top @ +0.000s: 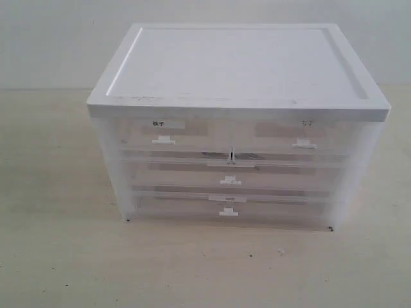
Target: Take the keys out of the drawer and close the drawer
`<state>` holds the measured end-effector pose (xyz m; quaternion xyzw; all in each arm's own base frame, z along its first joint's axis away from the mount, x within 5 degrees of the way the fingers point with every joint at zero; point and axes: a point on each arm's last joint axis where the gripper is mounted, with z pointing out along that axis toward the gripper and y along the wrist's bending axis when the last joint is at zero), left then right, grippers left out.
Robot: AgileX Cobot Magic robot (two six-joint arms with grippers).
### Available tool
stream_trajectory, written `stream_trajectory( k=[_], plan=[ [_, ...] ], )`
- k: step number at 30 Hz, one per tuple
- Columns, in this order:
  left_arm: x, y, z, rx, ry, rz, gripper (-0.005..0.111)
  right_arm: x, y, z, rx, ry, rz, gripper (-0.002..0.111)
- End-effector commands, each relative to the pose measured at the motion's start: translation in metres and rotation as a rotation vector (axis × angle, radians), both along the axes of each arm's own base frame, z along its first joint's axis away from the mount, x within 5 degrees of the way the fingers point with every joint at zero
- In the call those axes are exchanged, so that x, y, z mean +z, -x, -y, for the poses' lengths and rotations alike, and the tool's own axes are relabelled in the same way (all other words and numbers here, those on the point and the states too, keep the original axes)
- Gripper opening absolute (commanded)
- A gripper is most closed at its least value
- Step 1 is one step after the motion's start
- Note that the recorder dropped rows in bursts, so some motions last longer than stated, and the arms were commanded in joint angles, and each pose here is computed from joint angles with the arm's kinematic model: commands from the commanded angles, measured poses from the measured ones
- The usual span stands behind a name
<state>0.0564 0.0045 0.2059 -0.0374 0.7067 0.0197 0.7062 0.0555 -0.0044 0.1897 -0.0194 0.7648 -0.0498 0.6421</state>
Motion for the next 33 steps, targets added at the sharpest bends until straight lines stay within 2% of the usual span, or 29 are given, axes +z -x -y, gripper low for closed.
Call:
stream_trajectory(
  k=[1, 3, 6, 9, 10, 13, 16, 20, 23, 28, 33],
  plan=[
    [0.015, 0.001, 0.000, 0.006, 0.003, 0.178, 0.005, 0.019, -0.001, -0.003, 0.033, 0.035, 0.206, 0.000],
    [0.021, 0.003, 0.000, 0.005, 0.002, 0.245, 0.005, 0.027, 0.000, -0.004, 0.046, -0.004, 0.294, 0.000],
    [0.028, 0.005, 0.000, -0.009, 0.081, 0.334, 0.005, 0.039, 0.002, -0.006, 0.070, -0.001, 0.429, 0.000],
    [0.030, 0.005, 0.000, -0.046, 0.293, 0.371, 0.005, 0.049, 0.005, -0.008, 0.093, -0.036, 0.547, 0.000],
    [0.029, 0.005, 0.000, -0.051, 0.314, 0.359, 0.005, 0.051, 0.006, -0.008, 0.101, -0.055, 0.577, 0.000],
    [0.023, 0.003, 0.002, -0.050, 0.263, 0.281, 0.005, 0.060, 0.011, -0.010, 0.136, -0.143, 0.678, 0.000],
    [0.009, 0.001, 0.000, -0.014, 0.331, 0.134, 0.005, 0.063, 0.013, -0.011, 0.170, -0.267, 0.716, 0.000],
    [-0.006, 0.000, -0.002, 0.036, 0.299, -0.024, 0.005, 0.064, 0.013, -0.011, 0.188, -0.334, 0.716, 0.000],
    [-0.003, 0.000, -0.002, 0.024, 0.295, 0.009, 0.005, 0.063, 0.013, -0.012, 0.196, -0.326, 0.713, 0.000],
    [0.011, 0.001, 0.001, -0.041, 0.284, 0.146, 0.005, 0.064, 0.014, -0.016, 0.245, -0.327, 0.720, 0.000],
    [0.026, 0.003, 0.012, -0.218, 0.257, 0.292, 0.005, 0.069, 0.018, -0.026, 0.372, -0.308, 0.744, 0.000]
  ],
)
